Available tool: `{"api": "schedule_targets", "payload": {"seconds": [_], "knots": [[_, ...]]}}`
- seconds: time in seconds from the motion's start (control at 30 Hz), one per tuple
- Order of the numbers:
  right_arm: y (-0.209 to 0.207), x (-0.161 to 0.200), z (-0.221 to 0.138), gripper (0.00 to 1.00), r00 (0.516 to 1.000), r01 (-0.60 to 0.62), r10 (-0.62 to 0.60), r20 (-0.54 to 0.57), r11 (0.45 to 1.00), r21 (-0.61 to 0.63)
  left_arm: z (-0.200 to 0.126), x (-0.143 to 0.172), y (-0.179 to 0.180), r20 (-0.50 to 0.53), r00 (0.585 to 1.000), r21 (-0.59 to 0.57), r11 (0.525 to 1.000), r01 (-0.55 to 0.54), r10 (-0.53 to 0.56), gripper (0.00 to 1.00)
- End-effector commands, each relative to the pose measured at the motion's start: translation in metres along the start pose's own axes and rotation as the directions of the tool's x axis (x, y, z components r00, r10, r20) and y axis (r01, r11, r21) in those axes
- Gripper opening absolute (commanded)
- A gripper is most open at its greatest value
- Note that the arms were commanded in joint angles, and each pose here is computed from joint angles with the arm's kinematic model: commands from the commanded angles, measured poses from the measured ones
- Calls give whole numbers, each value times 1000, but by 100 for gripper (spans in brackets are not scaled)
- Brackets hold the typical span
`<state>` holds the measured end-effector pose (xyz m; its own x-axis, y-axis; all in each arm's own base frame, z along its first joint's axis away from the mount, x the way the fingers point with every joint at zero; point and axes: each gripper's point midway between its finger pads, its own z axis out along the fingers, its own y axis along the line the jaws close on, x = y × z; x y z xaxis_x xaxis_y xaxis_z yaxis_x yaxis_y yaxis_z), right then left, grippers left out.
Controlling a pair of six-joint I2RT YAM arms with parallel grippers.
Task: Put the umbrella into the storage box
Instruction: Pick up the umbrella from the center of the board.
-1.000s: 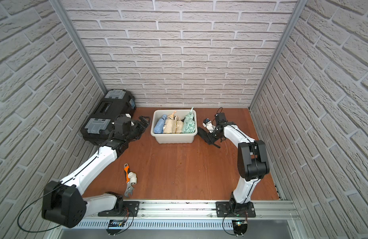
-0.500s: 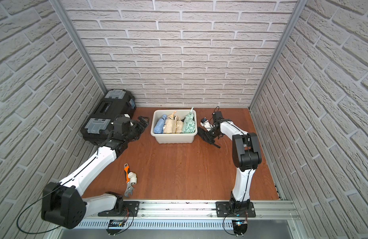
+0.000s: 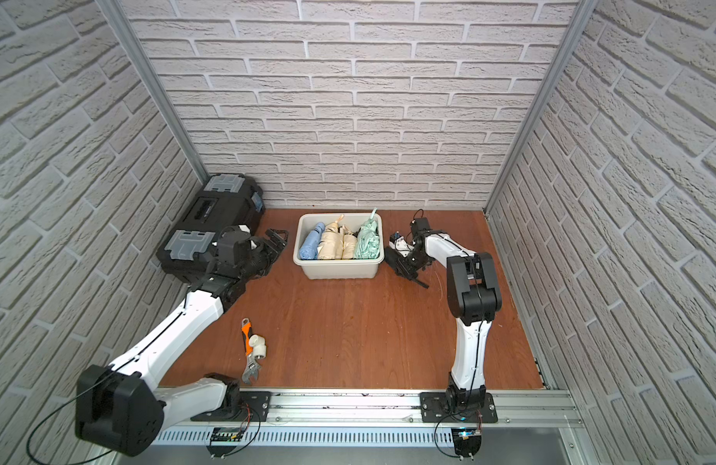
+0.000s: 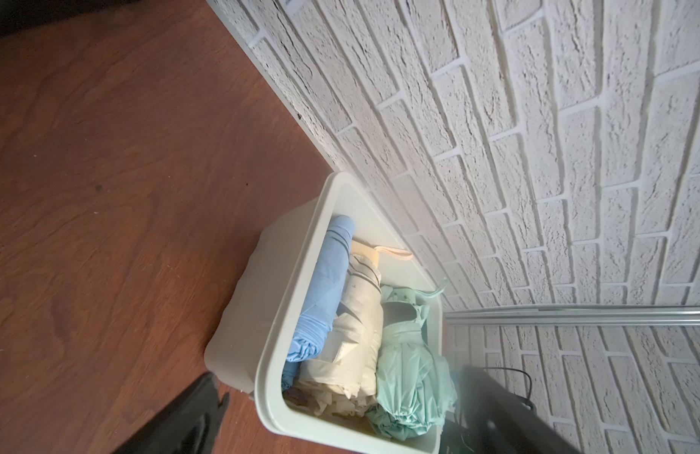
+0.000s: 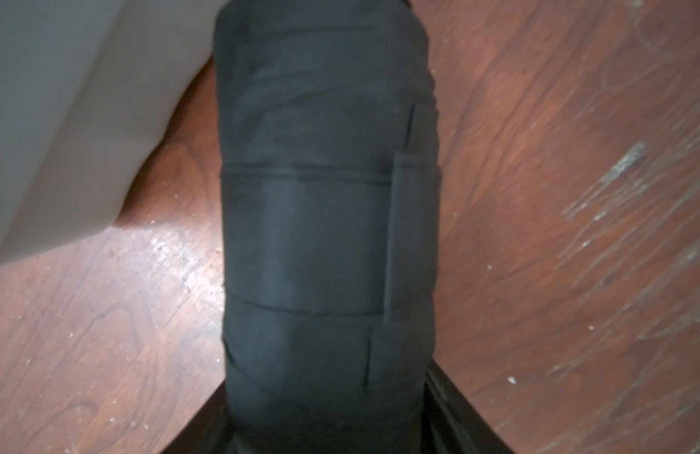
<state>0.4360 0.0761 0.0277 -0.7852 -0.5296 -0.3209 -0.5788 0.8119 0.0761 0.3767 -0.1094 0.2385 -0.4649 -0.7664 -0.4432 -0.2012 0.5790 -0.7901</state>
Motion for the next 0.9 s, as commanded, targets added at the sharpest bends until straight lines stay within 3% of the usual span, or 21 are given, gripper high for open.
{"api": "schedule_targets", "payload": {"seconds": [0.0, 0.43, 0.87], "knots": [[-1, 7, -3, 56, 999, 23, -23, -26, 1000, 9, -7, -7, -1, 35, 999, 12, 1000, -12, 12, 98], [0, 11, -49, 35, 996, -7, -2, 93, 995, 101, -19, -9, -5, 47, 999, 24, 1000, -20, 19, 98], [6, 4, -147, 29, 953, -63, -3, 303, 976, 209, -29, -2, -37, -10, 997, 66, 995, -81, 81, 98]]}}
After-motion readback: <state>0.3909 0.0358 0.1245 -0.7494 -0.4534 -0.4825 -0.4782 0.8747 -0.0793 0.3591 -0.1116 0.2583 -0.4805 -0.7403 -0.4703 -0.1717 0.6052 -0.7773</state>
